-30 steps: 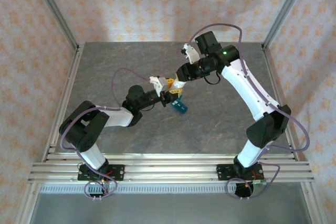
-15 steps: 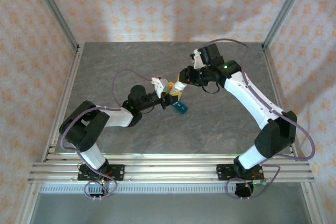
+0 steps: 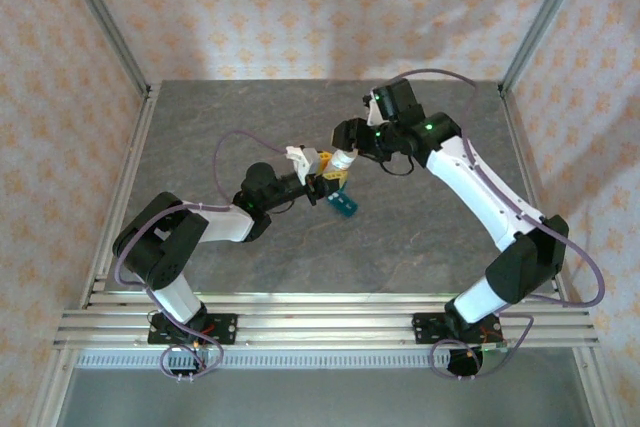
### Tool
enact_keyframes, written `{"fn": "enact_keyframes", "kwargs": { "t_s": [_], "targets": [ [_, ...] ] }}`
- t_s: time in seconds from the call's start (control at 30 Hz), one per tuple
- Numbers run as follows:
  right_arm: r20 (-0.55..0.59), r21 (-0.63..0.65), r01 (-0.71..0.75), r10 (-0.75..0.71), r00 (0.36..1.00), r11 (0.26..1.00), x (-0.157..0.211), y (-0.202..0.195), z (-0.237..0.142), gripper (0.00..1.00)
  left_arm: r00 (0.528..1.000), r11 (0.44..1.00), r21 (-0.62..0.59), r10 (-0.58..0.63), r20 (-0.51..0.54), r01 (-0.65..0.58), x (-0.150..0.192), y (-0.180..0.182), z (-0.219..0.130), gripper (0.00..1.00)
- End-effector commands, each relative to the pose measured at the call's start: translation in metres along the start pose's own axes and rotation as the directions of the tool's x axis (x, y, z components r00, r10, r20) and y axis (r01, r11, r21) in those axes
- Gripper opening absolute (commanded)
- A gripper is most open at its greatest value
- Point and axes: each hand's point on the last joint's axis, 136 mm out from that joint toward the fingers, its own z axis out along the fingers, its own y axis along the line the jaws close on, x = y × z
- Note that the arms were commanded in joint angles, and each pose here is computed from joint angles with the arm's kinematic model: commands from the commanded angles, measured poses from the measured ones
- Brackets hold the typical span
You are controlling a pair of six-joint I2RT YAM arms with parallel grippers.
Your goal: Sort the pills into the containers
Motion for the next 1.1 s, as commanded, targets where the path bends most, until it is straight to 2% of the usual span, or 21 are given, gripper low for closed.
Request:
{"fn": "enact_keyframes", "kwargs": {
  "t_s": [0.0,0.07,0.17,0.3,0.4,0.57,1.07],
  "targets": [
    [0.057,0.049,0.037,-0.039,0.998,0.998,-0.018,-0.002,-0.022,0.68,0.995,0.998,0.022,0.053,0.089,-0.055,-0.027,-0.007,0.003,0.0],
    [0.082,0.05,0.065,-0.069,0.994,0.997,-0.026,-0.001,-0.032,0.74,0.995,0.998,0.022,0.053,0.089,-0.055,-0.027,-0.007,0.003,0.0],
    [0.09,0.031,0.183,-0.185,0.979,0.983,-0.03,0.008,-0.043,0.76,0.995,0.998,0.021,0.05,0.087,-0.052,-0.026,-0.007,0.003,0.0],
    [0.021,0.001,0.389,-0.389,0.921,0.921,-0.016,0.014,-0.049,0.76,0.994,0.998,0.023,0.053,0.091,-0.055,-0.028,-0.007,0.003,0.0],
    [-0.033,0.004,0.461,-0.461,0.887,0.887,-0.006,0.006,-0.045,0.76,0.994,0.998,0.024,0.053,0.093,-0.055,-0.029,-0.008,0.003,0.0],
    [-0.111,-0.029,0.489,-0.489,0.865,0.872,0.008,0.0,-0.033,0.76,0.994,0.998,0.027,0.056,0.092,-0.058,-0.029,-0.009,0.002,0.0],
    [-0.149,-0.085,0.458,-0.466,0.872,0.885,0.012,0.002,-0.014,0.7,0.995,0.998,0.024,0.051,0.091,-0.053,-0.028,-0.008,0.003,0.0]
  ]
}}
